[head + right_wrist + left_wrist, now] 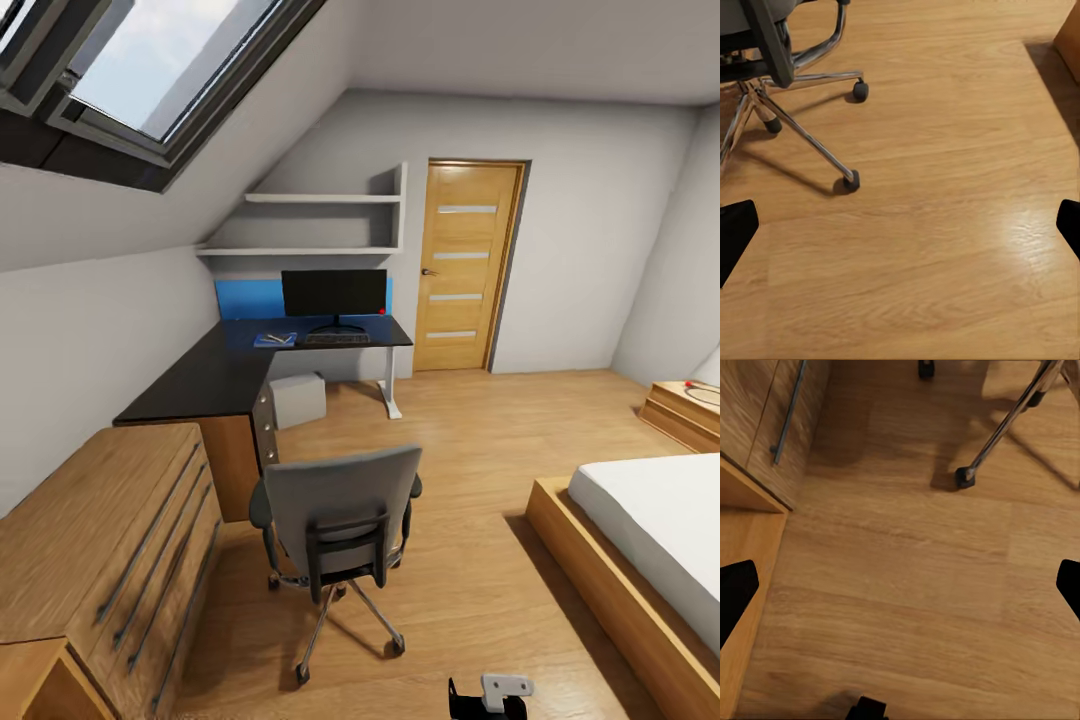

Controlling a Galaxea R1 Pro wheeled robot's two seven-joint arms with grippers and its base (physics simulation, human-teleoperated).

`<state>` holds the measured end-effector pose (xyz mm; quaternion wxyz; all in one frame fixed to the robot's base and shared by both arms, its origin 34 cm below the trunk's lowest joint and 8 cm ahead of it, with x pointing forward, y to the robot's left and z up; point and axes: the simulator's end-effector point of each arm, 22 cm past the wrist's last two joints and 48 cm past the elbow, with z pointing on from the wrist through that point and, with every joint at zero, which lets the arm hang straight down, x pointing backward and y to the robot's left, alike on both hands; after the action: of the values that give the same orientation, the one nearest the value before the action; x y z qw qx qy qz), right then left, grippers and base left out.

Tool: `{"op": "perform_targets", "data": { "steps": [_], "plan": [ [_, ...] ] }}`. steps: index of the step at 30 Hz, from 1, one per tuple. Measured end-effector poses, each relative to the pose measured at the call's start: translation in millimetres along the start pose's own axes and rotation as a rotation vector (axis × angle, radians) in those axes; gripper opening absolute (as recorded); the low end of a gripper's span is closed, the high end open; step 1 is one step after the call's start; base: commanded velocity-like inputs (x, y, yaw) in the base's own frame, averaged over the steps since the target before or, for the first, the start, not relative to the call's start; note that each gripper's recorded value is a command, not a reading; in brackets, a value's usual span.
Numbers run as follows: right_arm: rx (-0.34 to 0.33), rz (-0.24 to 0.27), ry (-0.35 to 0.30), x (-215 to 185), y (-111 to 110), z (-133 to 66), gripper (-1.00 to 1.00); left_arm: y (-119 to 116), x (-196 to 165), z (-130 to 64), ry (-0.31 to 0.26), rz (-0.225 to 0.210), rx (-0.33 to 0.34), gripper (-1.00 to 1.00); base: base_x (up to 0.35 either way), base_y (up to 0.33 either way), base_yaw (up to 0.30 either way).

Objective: In the bedroom, organize the workspace by keeping the computer under the desk, ensuring the monitor is on the desk, placing the keyboard on the desk next to the monitor, placing the mouse on the desk next to the keyboard, moving the folder from the swivel chair onto the desk next to the mouse, stacking the notebook on top of the folder with the pen on top of the notebook, and positioning the swivel chair next to the desk.

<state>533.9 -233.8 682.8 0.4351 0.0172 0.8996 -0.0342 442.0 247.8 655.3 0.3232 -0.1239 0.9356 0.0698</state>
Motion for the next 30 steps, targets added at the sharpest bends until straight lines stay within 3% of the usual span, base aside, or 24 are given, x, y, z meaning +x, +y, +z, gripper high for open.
{"op": "perform_targets", "data": {
  "steps": [16,30],
  "plan": [
    [0.0,-0.001,0.01,18,1,14.8,1.0,-1,13,17.5,0.009,0.0,-0.002,1.0,0.0,0.0,0.227],
    [0.0,-0.002,0.02,35,2,28.1,1.0,-3,27,33.4,0.018,0.001,-0.003,1.0,0.0,0.0,0.039]
  ]
}}
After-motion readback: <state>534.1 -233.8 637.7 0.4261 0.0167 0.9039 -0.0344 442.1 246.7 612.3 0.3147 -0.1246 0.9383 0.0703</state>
